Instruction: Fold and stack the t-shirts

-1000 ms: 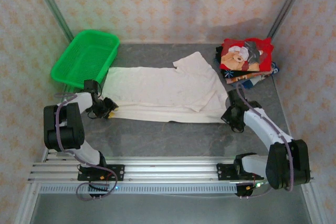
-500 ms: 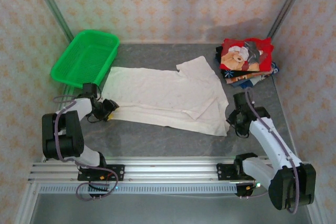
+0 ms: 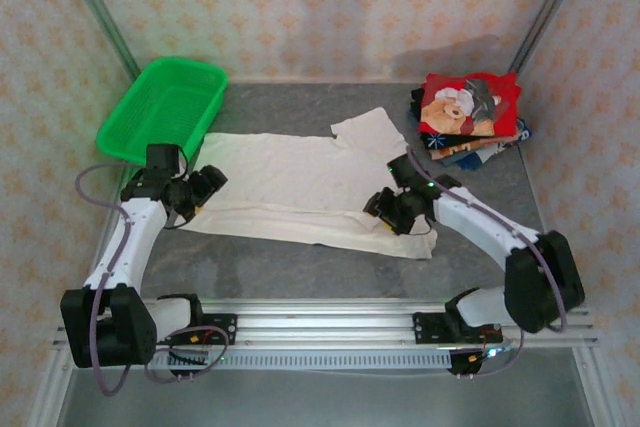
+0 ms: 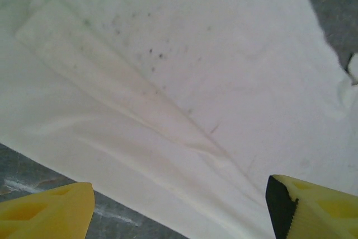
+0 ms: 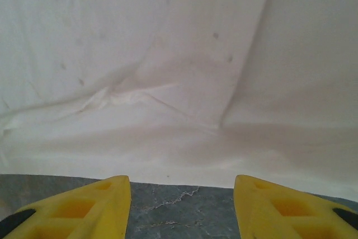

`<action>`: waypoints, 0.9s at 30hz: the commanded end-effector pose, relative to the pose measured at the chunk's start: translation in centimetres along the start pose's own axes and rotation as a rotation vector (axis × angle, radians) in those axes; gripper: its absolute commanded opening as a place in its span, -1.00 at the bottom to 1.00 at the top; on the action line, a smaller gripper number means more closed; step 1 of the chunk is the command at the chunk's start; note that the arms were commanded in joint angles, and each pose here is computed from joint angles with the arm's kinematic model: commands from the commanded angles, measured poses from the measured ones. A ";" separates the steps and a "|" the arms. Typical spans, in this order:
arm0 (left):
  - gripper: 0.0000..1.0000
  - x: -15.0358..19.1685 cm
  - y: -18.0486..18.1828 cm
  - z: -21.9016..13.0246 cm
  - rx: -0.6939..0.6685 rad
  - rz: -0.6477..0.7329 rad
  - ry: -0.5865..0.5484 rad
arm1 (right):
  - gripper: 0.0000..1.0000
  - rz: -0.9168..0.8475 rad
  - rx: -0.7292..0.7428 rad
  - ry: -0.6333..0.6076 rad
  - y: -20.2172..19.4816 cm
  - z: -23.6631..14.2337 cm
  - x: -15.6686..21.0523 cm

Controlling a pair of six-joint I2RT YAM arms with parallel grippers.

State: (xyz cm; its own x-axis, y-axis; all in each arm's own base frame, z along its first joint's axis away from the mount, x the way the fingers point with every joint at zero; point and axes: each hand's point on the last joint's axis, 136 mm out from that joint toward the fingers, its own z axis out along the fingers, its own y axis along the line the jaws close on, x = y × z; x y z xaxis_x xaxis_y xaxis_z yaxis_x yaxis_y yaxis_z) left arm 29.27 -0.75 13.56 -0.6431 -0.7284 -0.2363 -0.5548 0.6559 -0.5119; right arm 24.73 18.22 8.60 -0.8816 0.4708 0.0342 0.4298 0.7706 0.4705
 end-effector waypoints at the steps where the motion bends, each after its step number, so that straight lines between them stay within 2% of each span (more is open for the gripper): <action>1: 0.65 1.1 0.3 -0.8 -0.032 0.041 0.011 | 0.00 0.046 -0.060 0.011 1.3 1.2 -0.3; 5: 0.67 1.5 -0.5 -1.4 -0.002 0.086 -0.015 | -0.09 0.076 -0.071 -0.002 1.1 2.6 -0.8; 11: 0.66 2.1 -0.1 -1.9 -0.006 0.096 -0.023 | -0.21 0.090 -0.008 0.017 -0.2 3.7 -0.6; 27: 0.66 2.5 0.8 -2.0 -0.025 0.089 -0.033 | -0.22 0.092 0.110 0.028 -2.9 4.2 -0.2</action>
State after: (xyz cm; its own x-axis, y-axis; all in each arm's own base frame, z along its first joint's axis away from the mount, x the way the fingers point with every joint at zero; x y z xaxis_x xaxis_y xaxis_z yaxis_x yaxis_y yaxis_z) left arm 27.08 -2.07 14.82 -0.6660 -0.6853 -0.2946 -0.5002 0.7033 -0.5051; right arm 25.21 18.72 4.36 -0.8434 0.5269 0.1053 0.5181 0.7456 0.4191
